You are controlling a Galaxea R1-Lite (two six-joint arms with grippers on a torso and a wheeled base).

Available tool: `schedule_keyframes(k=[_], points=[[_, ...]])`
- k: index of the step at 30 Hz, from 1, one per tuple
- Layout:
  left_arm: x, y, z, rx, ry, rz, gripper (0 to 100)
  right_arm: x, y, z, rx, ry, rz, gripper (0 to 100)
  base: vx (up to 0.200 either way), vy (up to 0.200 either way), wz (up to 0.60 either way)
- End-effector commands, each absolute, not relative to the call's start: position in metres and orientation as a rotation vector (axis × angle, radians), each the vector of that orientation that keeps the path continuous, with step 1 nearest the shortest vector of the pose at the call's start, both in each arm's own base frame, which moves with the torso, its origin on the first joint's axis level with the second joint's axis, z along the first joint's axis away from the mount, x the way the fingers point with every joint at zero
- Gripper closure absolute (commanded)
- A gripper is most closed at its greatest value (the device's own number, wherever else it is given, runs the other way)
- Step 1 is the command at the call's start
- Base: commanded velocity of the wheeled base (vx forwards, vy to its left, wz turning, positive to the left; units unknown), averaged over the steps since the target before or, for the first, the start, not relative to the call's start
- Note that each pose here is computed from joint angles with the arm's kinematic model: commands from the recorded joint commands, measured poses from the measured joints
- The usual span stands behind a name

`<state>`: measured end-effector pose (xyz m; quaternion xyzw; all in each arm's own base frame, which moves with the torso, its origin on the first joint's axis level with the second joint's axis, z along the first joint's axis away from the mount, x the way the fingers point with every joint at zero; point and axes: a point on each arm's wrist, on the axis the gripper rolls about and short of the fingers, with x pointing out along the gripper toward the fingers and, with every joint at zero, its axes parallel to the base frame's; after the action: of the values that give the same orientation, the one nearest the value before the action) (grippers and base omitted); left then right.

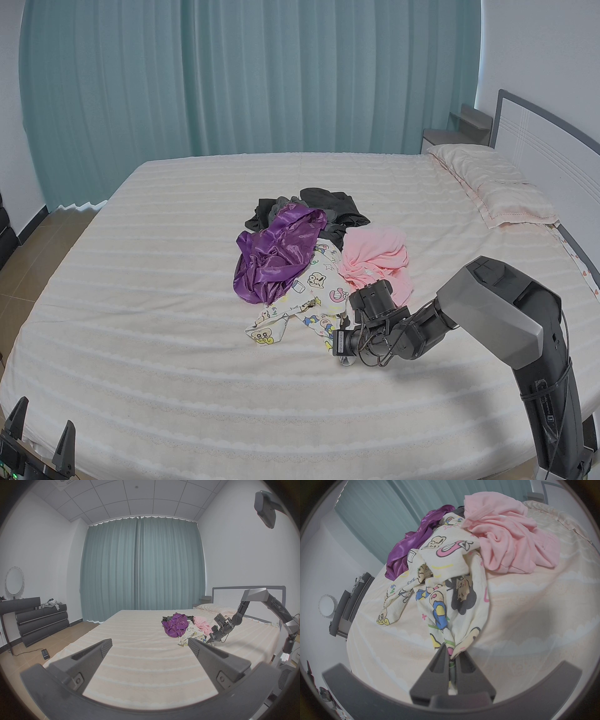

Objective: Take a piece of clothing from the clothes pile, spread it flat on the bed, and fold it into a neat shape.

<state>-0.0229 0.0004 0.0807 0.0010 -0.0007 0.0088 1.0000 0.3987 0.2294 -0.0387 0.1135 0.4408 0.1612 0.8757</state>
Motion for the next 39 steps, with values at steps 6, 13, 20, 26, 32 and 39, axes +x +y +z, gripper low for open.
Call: schedule_keyframes(k=[6, 13, 20, 26, 32, 39], points=[[-0.023, 0.0, 0.076, 0.003, 0.002, 0.018, 0, 0.339, 0.164, 0.024, 0.398, 0.797, 0.437, 100, 0.0, 0.0, 0.0], [-0.023, 0.0, 0.076, 0.002, 0.002, 0.018, 0, 0.261, 0.124, 0.056, 0.454, 0.656, 0.57, 100, 0.0, 0.0, 0.0], [-0.023, 0.0, 0.076, 0.002, 0.0, 0.017, 0, 0.19, 0.098, 0.081, 0.478, 0.5, 0.655, 100, 0.0, 0.0, 0.0], [-0.022, 0.0, 0.076, 0.015, 0.014, 0.011, 0, 0.154, 0.093, 0.109, 0.544, 0.377, 0.742, 100, 0.0, 0.0, 0.0], [-0.023, 0.0, 0.077, 0.075, -0.011, -0.012, 0, 0.127, 0.084, 0.134, 0.564, 0.288, 0.81, 100, 0.0, 0.0, 0.0], [0.003, -0.006, 0.203, 0.018, -0.088, -0.268, 0, 0.122, 0.085, 0.147, 0.576, 0.253, 0.851, 100, 0.0, 0.0, 0.0]])
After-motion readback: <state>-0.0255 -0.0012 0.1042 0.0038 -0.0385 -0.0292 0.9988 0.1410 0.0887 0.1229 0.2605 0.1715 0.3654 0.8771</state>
